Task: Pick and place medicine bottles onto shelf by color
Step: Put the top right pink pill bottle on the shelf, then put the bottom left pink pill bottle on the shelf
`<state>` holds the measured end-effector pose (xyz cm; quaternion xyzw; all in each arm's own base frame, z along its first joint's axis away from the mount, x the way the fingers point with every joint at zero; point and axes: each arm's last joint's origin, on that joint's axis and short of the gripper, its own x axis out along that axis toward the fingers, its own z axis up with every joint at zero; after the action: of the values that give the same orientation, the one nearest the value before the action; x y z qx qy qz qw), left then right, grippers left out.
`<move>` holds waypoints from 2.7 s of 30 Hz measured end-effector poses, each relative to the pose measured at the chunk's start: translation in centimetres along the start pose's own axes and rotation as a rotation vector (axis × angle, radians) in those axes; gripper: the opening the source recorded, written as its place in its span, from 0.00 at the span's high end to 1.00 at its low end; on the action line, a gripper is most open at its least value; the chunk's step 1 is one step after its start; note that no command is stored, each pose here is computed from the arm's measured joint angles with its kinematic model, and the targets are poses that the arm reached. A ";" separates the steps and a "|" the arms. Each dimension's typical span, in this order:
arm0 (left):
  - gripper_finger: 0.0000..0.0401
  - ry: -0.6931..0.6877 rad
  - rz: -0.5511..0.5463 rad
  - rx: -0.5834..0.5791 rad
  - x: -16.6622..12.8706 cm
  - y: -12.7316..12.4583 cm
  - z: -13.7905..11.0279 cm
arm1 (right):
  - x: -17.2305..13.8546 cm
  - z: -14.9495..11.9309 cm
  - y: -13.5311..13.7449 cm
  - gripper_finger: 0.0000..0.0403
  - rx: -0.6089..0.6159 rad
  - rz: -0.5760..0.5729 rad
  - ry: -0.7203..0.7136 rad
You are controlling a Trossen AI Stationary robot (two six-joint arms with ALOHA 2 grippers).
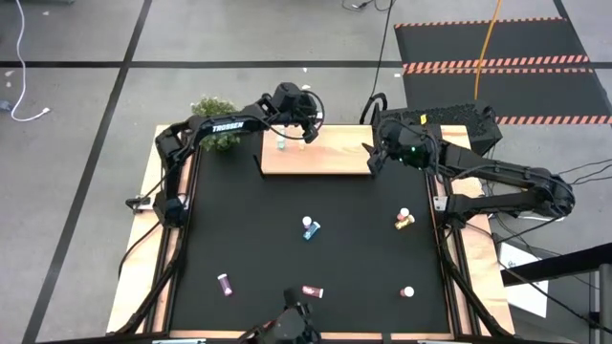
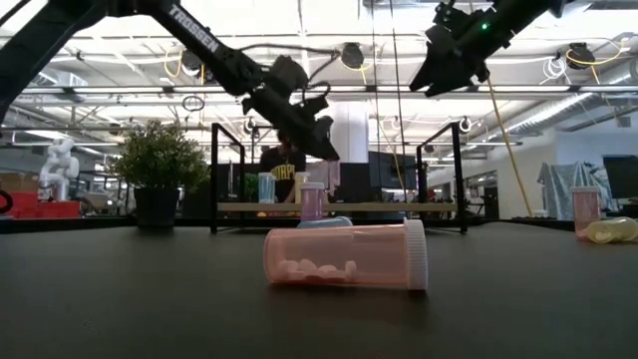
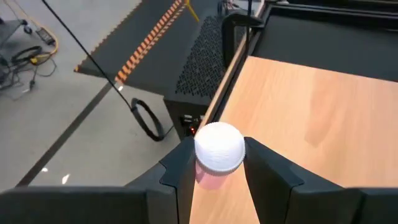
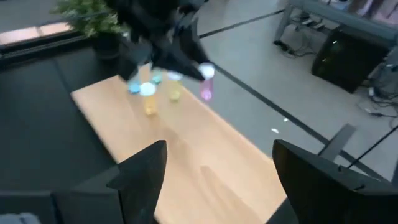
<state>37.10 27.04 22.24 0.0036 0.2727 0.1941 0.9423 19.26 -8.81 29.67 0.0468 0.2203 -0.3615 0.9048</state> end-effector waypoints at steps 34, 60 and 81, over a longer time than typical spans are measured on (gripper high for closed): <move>0.69 0.111 -0.038 -0.084 1.2 -0.4 -2.0 | 0.6 0.2 -1.7 0.29 0.018 0.011 0.000; 0.26 -0.102 -0.018 -0.198 -4.8 -0.5 3.9 | 0.0 0.4 -1.3 0.29 0.056 0.104 -0.016; 0.44 0.532 -0.168 -0.611 -20.4 -13.7 4.3 | -4.7 -1.1 6.4 0.42 0.134 0.464 0.058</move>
<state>28.46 7.30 34.86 -0.3489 0.4361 0.1825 0.8092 20.15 -0.85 30.19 0.1663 0.2051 -0.1563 0.9518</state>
